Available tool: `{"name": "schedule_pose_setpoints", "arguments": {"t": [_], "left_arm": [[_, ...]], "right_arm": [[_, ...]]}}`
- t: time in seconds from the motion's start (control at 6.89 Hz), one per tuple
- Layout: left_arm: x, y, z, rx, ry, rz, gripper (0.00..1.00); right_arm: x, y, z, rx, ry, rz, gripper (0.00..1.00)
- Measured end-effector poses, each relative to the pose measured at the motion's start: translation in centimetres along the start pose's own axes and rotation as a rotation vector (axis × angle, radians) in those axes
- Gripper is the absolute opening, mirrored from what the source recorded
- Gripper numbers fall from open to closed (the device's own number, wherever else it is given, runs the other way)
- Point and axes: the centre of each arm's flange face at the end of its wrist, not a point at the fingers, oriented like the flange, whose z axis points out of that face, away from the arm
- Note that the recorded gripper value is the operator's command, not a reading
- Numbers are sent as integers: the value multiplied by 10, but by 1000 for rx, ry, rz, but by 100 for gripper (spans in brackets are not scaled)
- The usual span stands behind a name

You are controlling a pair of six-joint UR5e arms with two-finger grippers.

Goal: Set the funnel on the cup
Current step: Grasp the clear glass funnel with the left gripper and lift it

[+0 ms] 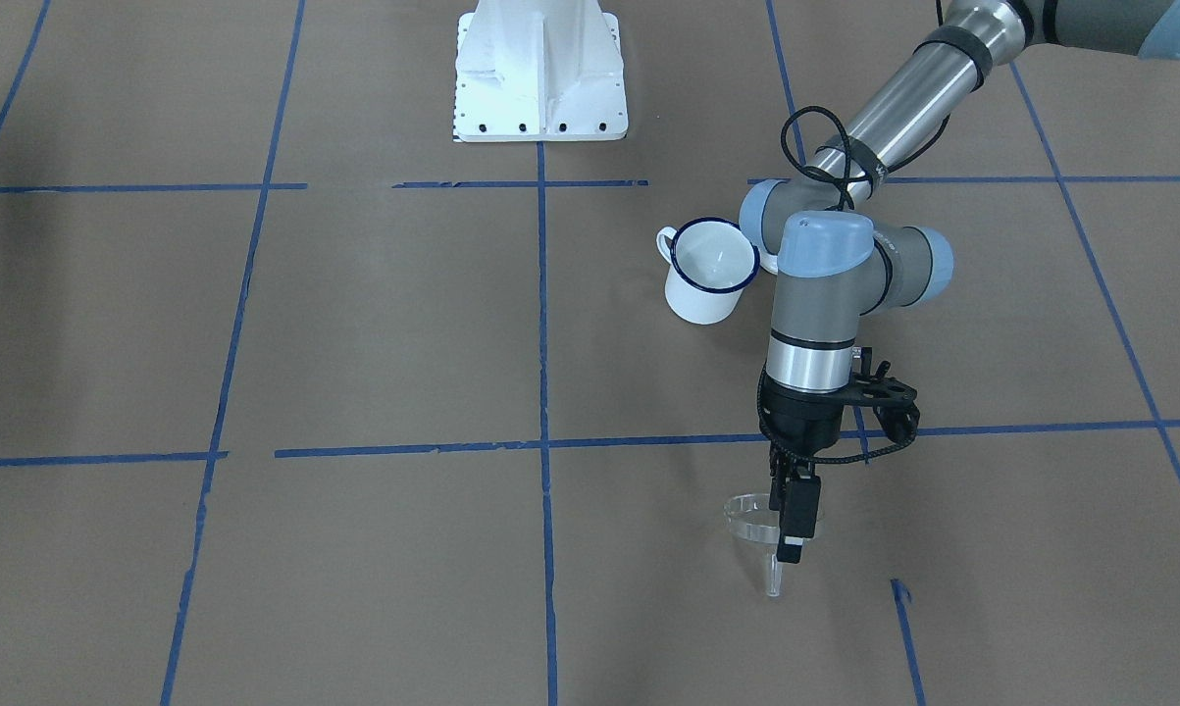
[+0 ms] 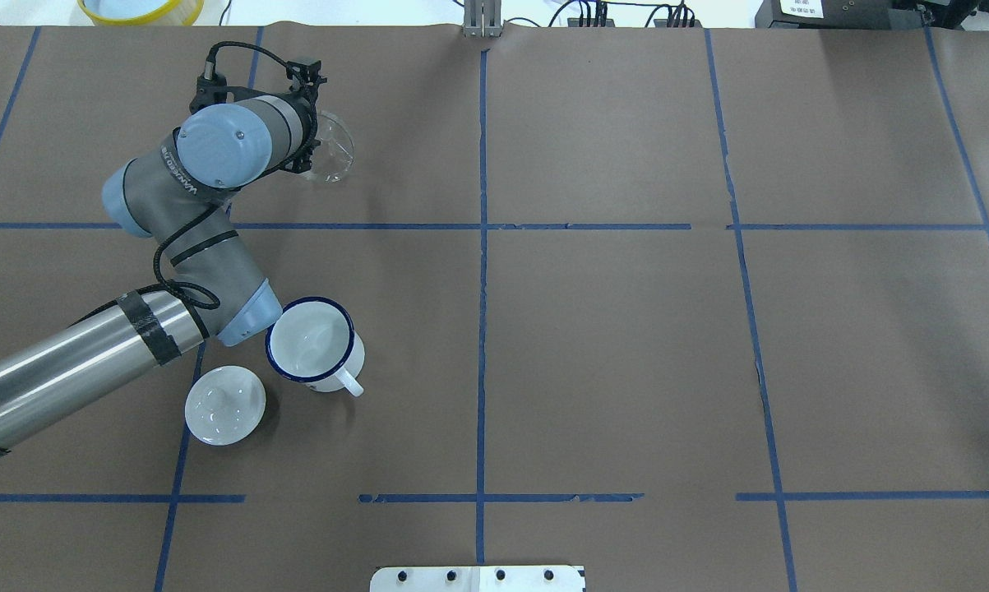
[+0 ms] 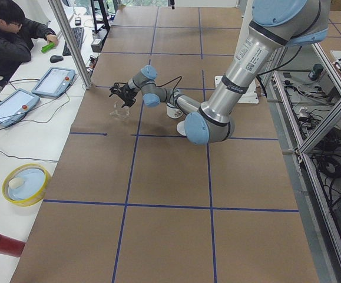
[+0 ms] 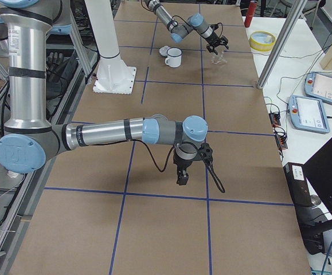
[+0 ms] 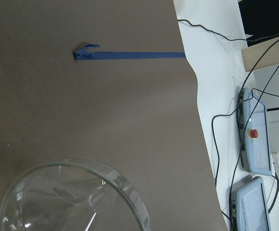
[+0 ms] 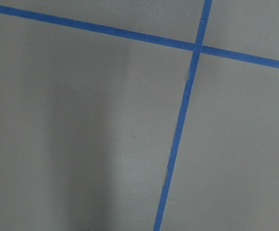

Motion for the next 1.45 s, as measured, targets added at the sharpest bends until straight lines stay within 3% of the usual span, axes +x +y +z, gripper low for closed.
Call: {"name": "schedule_pose_setpoints", "arguments": {"t": [0.15, 0.58, 0.87, 1.16, 1.45], "left_arm": [[-1, 0, 3, 0, -1, 3, 2], [4, -2, 3, 0, 5, 24, 0], [24, 3, -18, -32, 39, 66, 0], [73, 14, -77, -132, 46, 65, 0], [111, 31, -171, -202, -35, 166, 0]], "right_arm": [[0, 0, 0, 0, 0, 0, 100], [0, 0, 0, 0, 0, 0, 100], [0, 0, 0, 0, 0, 0, 100], [0, 0, 0, 0, 0, 0, 100], [0, 0, 0, 0, 0, 0, 100]]}}
